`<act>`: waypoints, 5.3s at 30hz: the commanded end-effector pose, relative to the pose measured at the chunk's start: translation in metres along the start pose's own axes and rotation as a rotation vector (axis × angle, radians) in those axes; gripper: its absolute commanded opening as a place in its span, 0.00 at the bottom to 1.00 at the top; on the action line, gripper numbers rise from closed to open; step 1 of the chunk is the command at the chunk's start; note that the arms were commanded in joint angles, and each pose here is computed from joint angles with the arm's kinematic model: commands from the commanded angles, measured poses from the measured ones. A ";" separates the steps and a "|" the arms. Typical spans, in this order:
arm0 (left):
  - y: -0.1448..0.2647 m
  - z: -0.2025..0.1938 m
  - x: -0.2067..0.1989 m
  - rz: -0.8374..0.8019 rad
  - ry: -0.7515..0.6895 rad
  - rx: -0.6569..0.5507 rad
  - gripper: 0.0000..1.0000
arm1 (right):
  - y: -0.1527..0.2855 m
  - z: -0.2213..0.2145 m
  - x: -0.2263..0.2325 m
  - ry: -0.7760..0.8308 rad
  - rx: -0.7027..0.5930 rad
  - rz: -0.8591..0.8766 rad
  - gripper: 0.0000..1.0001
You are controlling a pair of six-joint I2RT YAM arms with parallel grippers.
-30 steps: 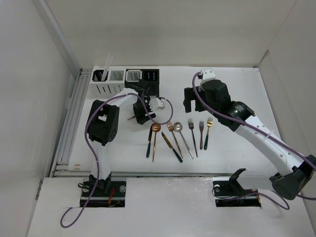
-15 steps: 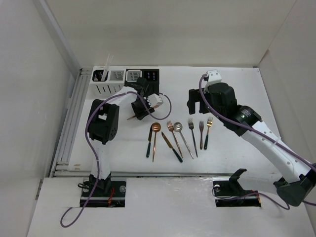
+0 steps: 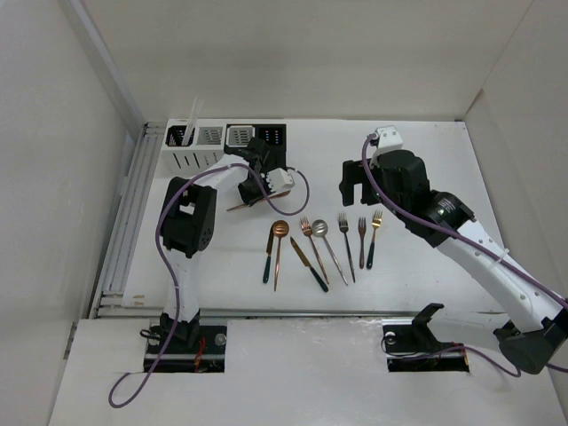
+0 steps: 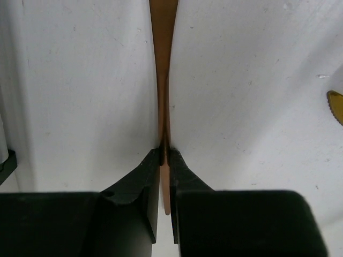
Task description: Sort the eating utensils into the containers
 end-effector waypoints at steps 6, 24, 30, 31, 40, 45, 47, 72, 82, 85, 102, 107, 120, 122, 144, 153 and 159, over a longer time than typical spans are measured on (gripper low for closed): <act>-0.008 -0.017 -0.043 -0.196 0.001 -0.023 0.00 | 0.016 0.009 -0.006 -0.030 -0.062 -0.017 1.00; 0.125 0.045 -0.008 0.040 0.128 -0.550 0.00 | 0.020 0.011 -0.010 -0.055 -0.112 -0.030 1.00; 0.191 0.071 0.053 0.197 0.237 -0.753 0.00 | 0.007 0.022 0.002 -0.055 -0.131 0.004 1.00; 0.205 0.067 0.068 0.245 0.267 -0.786 0.00 | 0.005 0.025 0.002 -0.044 -0.132 0.004 1.00; 0.251 0.060 0.164 0.498 0.393 -0.962 0.00 | -0.030 0.061 0.023 0.056 -0.172 0.018 1.00; 0.230 0.038 0.203 0.546 0.461 -0.966 0.00 | -0.067 0.068 0.032 0.099 -0.137 0.039 1.00; 0.222 0.030 0.209 0.551 0.482 -0.964 0.00 | -0.074 0.080 0.028 0.086 -0.149 0.041 1.00; 0.182 -0.037 0.202 0.509 0.594 -0.856 0.58 | -0.087 0.089 0.026 0.071 -0.123 0.052 1.00; 0.284 -0.030 0.178 0.878 0.439 -0.584 0.63 | -0.067 0.074 0.032 0.070 -0.128 0.098 1.00; 0.385 -0.029 0.177 1.203 0.435 -0.685 0.94 | -0.050 0.067 0.026 0.046 -0.131 0.078 1.00; 0.167 0.003 -0.117 0.089 0.514 -0.362 1.00 | -0.041 0.014 -0.003 -0.172 -0.020 -0.111 1.00; 0.124 -0.006 -0.167 -0.025 0.360 -0.221 1.00 | -0.033 -0.026 -0.013 -0.221 0.102 -0.182 1.00; 0.050 0.007 -0.189 -0.252 0.527 -0.022 0.53 | 0.006 -0.038 -0.043 -0.270 0.098 -0.335 1.00; 0.047 0.007 -0.190 -0.249 0.537 -0.026 0.53 | 0.008 -0.036 -0.044 -0.274 0.091 -0.332 1.00; 0.006 -0.019 -0.191 -0.104 0.605 0.151 0.15 | 0.054 -0.024 -0.066 -0.274 0.010 -0.388 1.00; 0.036 -0.030 -0.141 0.018 0.720 0.063 0.00 | 0.053 -0.023 -0.057 -0.286 -0.006 -0.310 1.00; 0.110 -0.021 -0.076 0.249 0.620 -0.166 0.00 | 0.023 -0.007 -0.030 -0.240 -0.023 -0.161 1.00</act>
Point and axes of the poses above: each gripper's point midway between its finger pads, its own y axis back along the fingers, its own x axis along the line the jaws close on, z = x × y, the point moved 4 cm from there along y, back along the fingers, and after that the axes turned 4 degrees about -y, right-handed, at the moved point
